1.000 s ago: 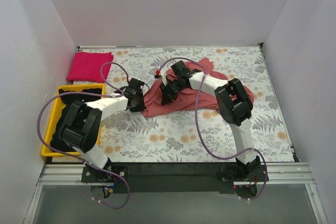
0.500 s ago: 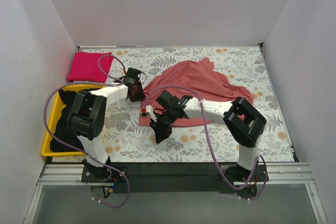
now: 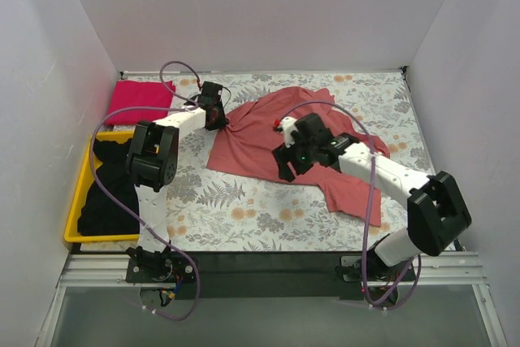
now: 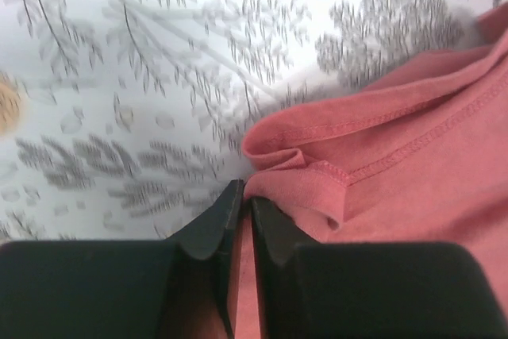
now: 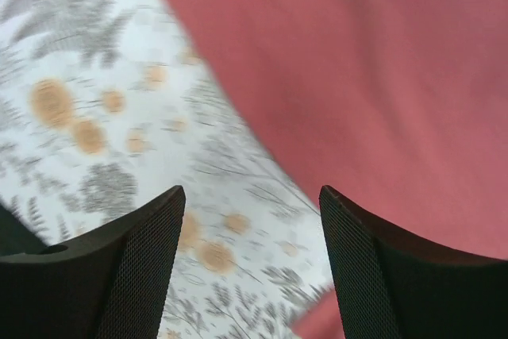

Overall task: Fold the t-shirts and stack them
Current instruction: Flatten the tshirt out

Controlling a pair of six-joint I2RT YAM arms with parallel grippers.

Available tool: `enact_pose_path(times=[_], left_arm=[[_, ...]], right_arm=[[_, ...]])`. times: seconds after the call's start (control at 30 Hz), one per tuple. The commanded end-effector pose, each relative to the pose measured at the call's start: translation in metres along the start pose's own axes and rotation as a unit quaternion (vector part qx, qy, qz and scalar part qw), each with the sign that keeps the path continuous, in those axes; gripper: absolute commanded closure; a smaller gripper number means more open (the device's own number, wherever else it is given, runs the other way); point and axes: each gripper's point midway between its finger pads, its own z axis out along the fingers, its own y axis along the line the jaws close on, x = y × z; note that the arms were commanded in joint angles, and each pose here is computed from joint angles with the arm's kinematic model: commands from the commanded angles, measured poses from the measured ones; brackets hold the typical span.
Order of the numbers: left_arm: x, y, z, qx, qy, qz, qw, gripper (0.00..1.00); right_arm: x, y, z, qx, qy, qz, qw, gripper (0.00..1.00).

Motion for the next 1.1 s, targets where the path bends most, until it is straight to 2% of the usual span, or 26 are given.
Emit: enact_pose_path(times=[0.0, 0.07, 0.1, 0.13, 0.17, 0.23, 0.27, 0.3, 0.33, 0.37, 0.4, 0.43, 0.47, 0.63, 0.8, 1.07], left_arm=[[-0.043, 0.009, -0.004, -0.021, -0.044, 0.003, 0.999, 0.91], [-0.058, 0.009, -0.018, -0.026, -0.062, 0.000, 0.998, 0.82], [-0.061, 0.010, -0.026, -0.027, -0.067, -0.001, 0.997, 0.70], [-0.053, 0.015, -0.033, -0.031, -0.063, -0.002, 0.998, 0.54], [-0.066, 0.015, -0.055, -0.029, -0.086, -0.009, 0.996, 0.48], [-0.063, 0.021, -0.077, -0.030, -0.094, -0.019, 0.995, 0.40], [-0.042, 0.029, -0.081, -0.036, -0.074, -0.019, 0.996, 0.37], [-0.048, 0.027, -0.105, -0.022, -0.090, -0.034, 0.995, 0.37], [-0.024, 0.034, -0.106, -0.025, -0.067, -0.035, 0.997, 0.37], [-0.020, 0.031, -0.125, -0.005, -0.064, -0.042, 0.997, 0.37], [0.009, 0.040, -0.125, -0.012, -0.032, -0.037, 0.999, 0.37], [0.013, 0.040, -0.139, -0.001, -0.036, -0.042, 0.998, 0.37], [0.035, 0.045, -0.146, 0.004, -0.018, -0.043, 0.999, 0.37], [0.085, 0.051, -0.142, 0.006, 0.033, -0.065, 0.997, 0.37], [0.089, 0.047, -0.127, -0.011, 0.044, -0.058, 0.997, 0.34], [0.095, 0.049, -0.111, -0.046, 0.052, -0.040, 0.997, 0.37]], right_arm=[[0.023, -0.081, -0.036, 0.150, -0.020, 0.156, 0.976, 0.25], [0.034, -0.101, -0.056, 0.192, -0.037, 0.188, 0.963, 0.25], [0.039, -0.115, -0.065, 0.216, -0.044, 0.208, 0.953, 0.25], [0.041, -0.120, -0.074, 0.231, -0.054, 0.214, 0.948, 0.24], [0.050, -0.125, -0.077, 0.247, -0.051, 0.221, 0.942, 0.24], [0.060, -0.135, -0.084, 0.263, -0.056, 0.251, 0.930, 0.24], [0.069, -0.137, -0.083, 0.264, -0.050, 0.267, 0.926, 0.25], [0.073, -0.143, -0.085, 0.267, -0.055, 0.288, 0.918, 0.26], [0.074, -0.145, -0.085, 0.265, -0.063, 0.298, 0.915, 0.26], [0.076, -0.150, -0.085, 0.270, -0.075, 0.309, 0.909, 0.27], [0.081, -0.154, -0.086, 0.276, -0.076, 0.317, 0.904, 0.27], [0.082, -0.157, -0.086, 0.281, -0.082, 0.322, 0.901, 0.27], [0.082, -0.162, -0.088, 0.289, -0.093, 0.325, 0.896, 0.28], [0.086, -0.167, -0.084, 0.286, -0.097, 0.329, 0.895, 0.29], [0.095, -0.169, -0.090, 0.307, -0.101, 0.324, 0.889, 0.28], [0.098, -0.165, -0.098, 0.314, -0.131, 0.318, 0.885, 0.29]])
